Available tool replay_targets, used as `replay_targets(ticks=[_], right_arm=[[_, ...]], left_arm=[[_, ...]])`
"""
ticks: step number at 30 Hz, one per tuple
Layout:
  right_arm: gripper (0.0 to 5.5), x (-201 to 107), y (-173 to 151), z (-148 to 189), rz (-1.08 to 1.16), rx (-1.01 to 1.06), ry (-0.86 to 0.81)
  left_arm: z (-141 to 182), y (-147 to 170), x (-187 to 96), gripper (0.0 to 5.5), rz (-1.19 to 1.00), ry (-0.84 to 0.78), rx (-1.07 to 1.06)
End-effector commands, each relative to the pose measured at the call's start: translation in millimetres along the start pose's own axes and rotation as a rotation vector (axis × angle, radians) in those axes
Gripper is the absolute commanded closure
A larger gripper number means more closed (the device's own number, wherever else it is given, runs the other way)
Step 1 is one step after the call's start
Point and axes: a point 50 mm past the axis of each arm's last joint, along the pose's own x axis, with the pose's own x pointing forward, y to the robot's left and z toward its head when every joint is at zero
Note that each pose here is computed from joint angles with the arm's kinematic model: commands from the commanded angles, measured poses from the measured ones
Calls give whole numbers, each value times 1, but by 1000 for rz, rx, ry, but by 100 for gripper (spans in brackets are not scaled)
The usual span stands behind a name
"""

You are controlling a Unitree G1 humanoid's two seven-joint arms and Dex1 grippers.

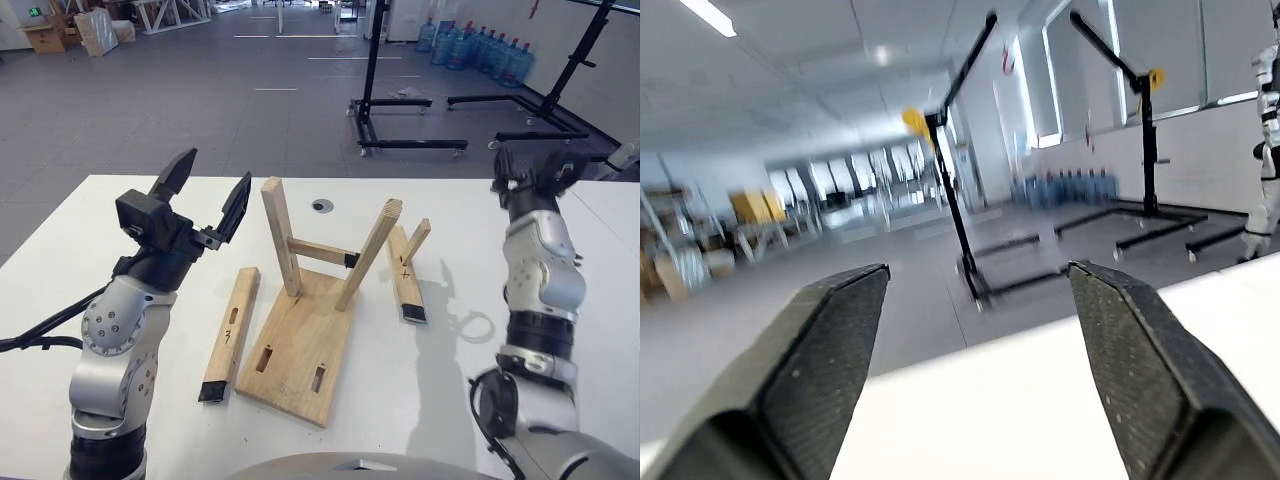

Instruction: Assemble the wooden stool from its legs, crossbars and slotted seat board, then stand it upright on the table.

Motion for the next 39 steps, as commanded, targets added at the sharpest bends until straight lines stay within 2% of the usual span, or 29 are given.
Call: replay_targets(ticks=[1, 4, 7, 10, 14, 19, 24, 25, 31, 34, 39], right_arm=[[219, -56, -3, -51, 218, -72, 301], [219, -83, 19, -56, 419, -140, 402], [219, -88, 37, -46, 490, -195, 400], [219, -88, 49, -42, 511, -258, 393], [219, -89, 59, -56, 447, -362, 486], [219, -90, 77, -64, 428, -358, 509], [122, -85, 90, -68, 414, -392, 505], [119, -85, 89, -68, 390, -396, 506], [119, -78, 95, -76, 311, -404, 500], [119, -75, 98, -89, 317, -422, 576], [210, -69, 85, -101, 230, -453, 645]], left_arm=[[0, -5, -8, 158, 33, 35, -3], [2, -8, -13, 158, 54, 49, -9], [2, -11, -15, 158, 61, 60, -15], [1, -13, -15, 158, 59, 66, -20], [1, -13, -14, 158, 44, 73, -19], [0, -12, -10, 158, -3, 81, -27], [0, -10, -8, 158, -27, 87, -25], [-1, -10, -7, 158, -33, 88, -27], [-2, -9, -4, 158, -55, 91, -29], [-3, -9, -2, 158, -63, 90, -30], [-5, -9, 0, 158, -69, 87, -32]])
